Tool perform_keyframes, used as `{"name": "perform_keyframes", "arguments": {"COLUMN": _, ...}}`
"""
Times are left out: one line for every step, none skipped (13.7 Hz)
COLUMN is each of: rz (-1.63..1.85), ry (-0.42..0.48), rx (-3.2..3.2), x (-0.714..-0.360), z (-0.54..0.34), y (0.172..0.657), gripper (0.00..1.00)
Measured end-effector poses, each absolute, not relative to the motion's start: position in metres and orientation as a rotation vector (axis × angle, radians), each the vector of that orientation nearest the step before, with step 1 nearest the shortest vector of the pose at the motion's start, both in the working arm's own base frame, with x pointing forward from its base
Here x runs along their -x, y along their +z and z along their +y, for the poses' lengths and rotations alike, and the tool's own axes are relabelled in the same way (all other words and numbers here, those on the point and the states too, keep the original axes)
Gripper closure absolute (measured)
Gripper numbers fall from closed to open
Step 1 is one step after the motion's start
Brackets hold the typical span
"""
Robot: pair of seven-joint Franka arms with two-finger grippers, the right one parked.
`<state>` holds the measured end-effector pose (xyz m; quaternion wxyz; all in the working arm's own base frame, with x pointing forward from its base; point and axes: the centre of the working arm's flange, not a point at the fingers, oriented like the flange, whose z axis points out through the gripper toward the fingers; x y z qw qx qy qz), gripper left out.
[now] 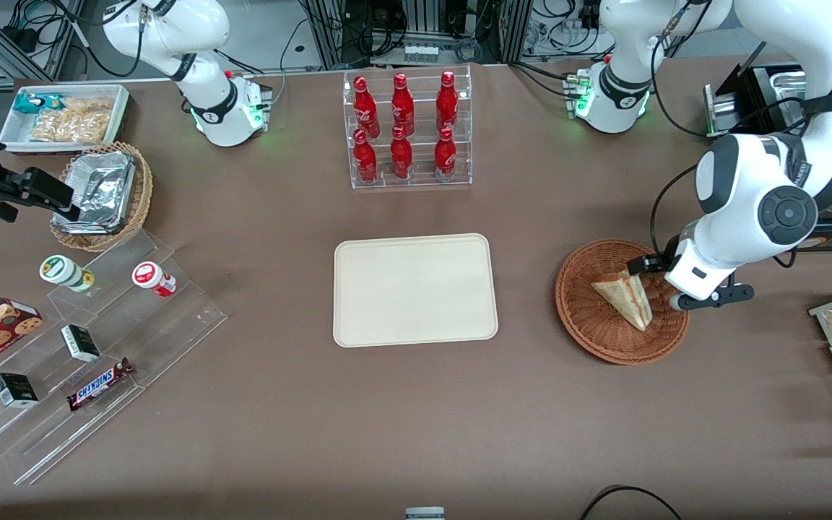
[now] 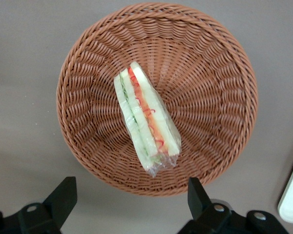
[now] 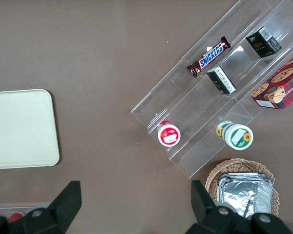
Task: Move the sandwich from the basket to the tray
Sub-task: 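Lower the open left gripper and close it on the sandwich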
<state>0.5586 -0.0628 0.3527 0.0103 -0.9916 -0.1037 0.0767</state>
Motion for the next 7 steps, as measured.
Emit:
{"name": "perform_keyframes", "arguments": {"rz": -0.375, "ry": 0.223, "rx": 3.090, "x": -0.557, "z": -0.063, "y": 0.347, "gripper": 0.00}}
{"name": "perform_keyframes", "arguments": {"rz": -0.440, "ry": 0.206, "rx": 3.082, "x": -0.555, "z": -0.062, "y": 0.341, "gripper": 0.00}}
{"name": "perform_keyframes", "arguments": {"rz": -0.524, "ry": 0.189, "rx": 3.070, "x": -0.553, "z": -0.062, "y": 0.335, "gripper": 0.00}}
{"name": "perform_keyframes", "arguments": {"rz": -0.609, "ry": 0.164, "rx": 3.057, "x": -0.550, "z": -0.062, "y": 0.328, "gripper": 0.00}}
{"name": "perform_keyframes", "arguments": {"rz": -0.685, "ry": 0.134, "rx": 3.046, "x": -0.548, "z": -0.062, "y": 0.321, "gripper": 0.00}}
{"name": "perform_keyframes", "arguments": {"rz": -0.767, "ry": 0.099, "rx": 3.034, "x": -0.545, "z": -0.062, "y": 0.314, "gripper": 0.00}}
{"name": "perform_keyframes", "arguments": {"rz": -0.856, "ry": 0.066, "rx": 3.019, "x": -0.543, "z": -0.063, "y": 0.308, "gripper": 0.00}}
